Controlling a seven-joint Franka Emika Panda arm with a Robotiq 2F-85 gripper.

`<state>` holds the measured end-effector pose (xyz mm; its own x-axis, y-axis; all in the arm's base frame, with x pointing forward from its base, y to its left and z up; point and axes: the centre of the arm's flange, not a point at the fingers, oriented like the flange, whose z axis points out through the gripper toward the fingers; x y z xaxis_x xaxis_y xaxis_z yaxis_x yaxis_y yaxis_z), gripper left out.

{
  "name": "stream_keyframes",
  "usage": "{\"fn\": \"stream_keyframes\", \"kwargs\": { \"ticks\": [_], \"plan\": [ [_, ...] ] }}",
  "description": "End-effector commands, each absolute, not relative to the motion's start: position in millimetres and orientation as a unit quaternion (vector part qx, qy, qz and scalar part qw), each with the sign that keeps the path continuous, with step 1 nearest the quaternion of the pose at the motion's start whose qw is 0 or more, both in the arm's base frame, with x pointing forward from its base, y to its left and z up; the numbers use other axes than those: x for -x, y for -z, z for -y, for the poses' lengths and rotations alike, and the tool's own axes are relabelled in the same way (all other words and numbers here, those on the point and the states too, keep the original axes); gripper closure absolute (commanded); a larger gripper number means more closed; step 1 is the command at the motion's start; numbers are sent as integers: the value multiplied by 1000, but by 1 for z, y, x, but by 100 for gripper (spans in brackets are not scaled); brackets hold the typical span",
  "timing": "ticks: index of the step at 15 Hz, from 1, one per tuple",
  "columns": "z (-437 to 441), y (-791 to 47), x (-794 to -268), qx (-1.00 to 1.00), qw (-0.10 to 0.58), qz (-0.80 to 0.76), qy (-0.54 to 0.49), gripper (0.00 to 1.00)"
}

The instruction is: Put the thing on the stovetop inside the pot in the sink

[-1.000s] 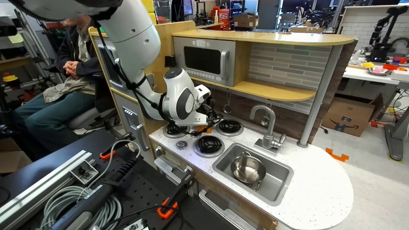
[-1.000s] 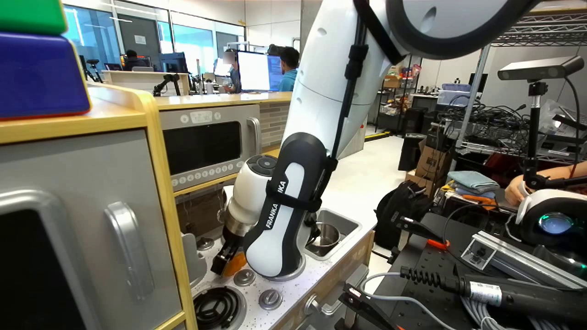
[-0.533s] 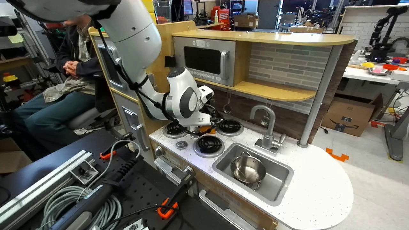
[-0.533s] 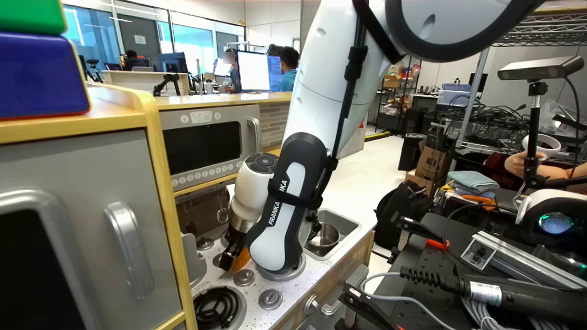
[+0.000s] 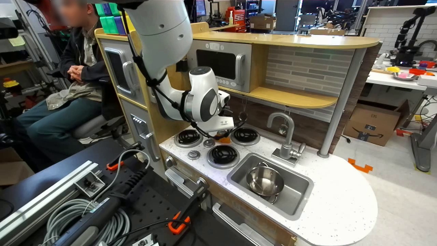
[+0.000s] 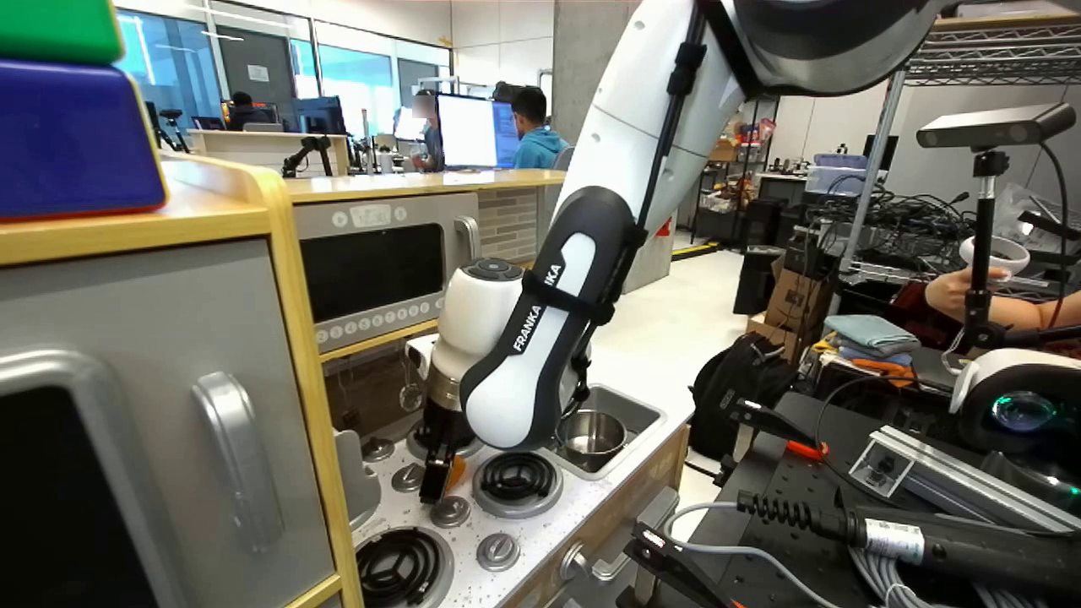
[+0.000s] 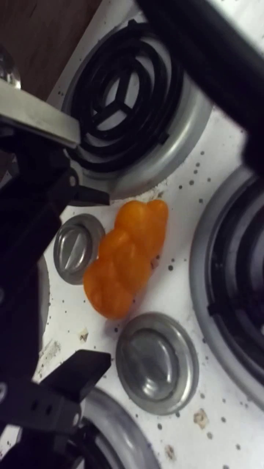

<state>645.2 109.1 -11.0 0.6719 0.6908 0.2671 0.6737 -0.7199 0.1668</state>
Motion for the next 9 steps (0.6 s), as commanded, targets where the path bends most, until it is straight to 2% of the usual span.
{"fn": "stream_keyframes", "kwargs": {
  "ticks": [1,9],
  "plan": [
    [-89,-10,-656,-902,35,-407,-140,0],
    [-72,3,-673,-898,36,-423,-117,0]
  ]
}}
